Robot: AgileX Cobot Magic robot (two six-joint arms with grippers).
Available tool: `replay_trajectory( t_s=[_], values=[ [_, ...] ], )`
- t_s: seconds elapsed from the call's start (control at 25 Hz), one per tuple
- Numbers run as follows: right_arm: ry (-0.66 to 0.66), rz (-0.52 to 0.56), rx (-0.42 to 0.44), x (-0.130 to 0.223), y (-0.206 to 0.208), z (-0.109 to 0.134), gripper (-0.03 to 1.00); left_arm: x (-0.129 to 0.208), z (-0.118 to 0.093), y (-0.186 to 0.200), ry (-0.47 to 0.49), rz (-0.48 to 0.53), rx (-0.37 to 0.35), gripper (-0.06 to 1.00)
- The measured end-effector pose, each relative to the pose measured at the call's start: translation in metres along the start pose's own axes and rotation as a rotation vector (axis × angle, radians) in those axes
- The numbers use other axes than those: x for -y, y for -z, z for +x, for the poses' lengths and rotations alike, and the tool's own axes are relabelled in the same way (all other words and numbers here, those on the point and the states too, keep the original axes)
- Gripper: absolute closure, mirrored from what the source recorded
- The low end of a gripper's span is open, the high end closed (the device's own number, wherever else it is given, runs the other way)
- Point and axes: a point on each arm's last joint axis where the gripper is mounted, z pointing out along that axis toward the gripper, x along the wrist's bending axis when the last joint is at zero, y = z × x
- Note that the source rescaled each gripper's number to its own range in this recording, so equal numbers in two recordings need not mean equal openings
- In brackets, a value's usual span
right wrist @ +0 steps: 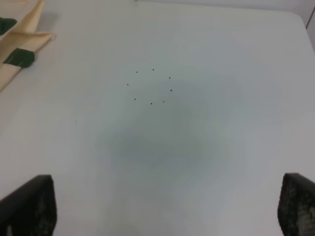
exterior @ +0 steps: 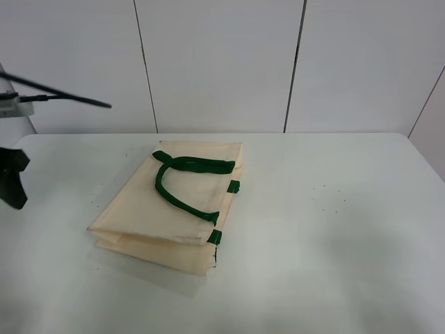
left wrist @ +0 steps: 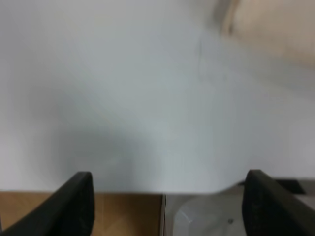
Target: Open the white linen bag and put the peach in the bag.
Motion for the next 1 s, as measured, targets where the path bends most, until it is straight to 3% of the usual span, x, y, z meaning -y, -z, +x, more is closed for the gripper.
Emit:
replay_trajectory(
  t_s=[0.24, 0.44, 0.76, 1.0],
  values=[
    [0.000, 0.000, 0.000, 0.000, 0.000, 0.000, -0.03, 0.086, 0.002, -0.008, -0.035, -0.124, 0.000, -0.03],
    [0.000, 0.000, 0.000, 0.000, 0.000, 0.000, -0.03, 0.143, 0.003, -0.022, -0.040, -0.294, 0.000, -0.03],
    [0.000, 0.000, 0.000, 0.000, 0.000, 0.000, -0.03, 0.198, 0.004, -0.007, -0.041, -0.644, -0.004, -0.03],
    [0.000, 0.000, 0.000, 0.000, 0.000, 0.000, -0.03, 0.222, 0.005, -0.003, -0.039, -0.807, -0.004, -0.03]
  ],
)
